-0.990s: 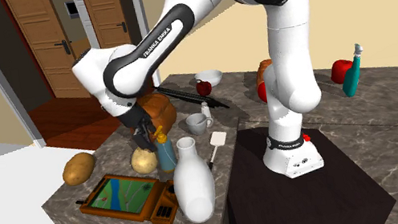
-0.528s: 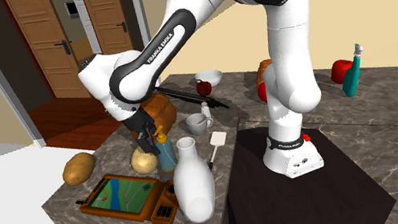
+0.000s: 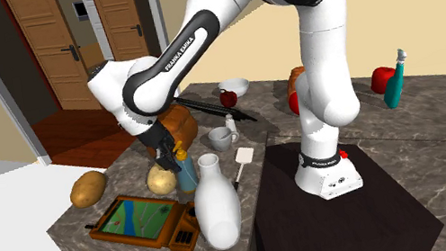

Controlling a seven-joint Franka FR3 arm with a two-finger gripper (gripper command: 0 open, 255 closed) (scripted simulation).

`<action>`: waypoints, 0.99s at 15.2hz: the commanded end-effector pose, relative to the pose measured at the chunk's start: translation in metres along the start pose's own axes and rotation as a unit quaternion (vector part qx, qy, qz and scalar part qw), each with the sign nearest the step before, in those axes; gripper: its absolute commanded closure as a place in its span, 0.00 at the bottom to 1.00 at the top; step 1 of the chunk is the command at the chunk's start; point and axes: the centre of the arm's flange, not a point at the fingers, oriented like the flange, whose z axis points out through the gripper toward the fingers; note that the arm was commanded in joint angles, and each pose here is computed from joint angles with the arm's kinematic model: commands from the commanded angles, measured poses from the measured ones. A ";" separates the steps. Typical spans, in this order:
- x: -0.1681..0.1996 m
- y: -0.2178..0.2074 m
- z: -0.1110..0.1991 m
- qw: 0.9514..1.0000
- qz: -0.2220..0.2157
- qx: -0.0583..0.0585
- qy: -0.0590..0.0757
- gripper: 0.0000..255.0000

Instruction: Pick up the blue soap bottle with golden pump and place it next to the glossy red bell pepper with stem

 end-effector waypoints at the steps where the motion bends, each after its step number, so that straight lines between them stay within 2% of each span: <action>1: 0.000 0.000 0.000 1.000 0.000 0.000 0.000 1.00; 5: 0.000 0.000 0.000 1.000 0.000 0.000 0.000 1.00; 15: -0.017 0.006 -0.049 1.000 0.000 0.000 0.000 1.00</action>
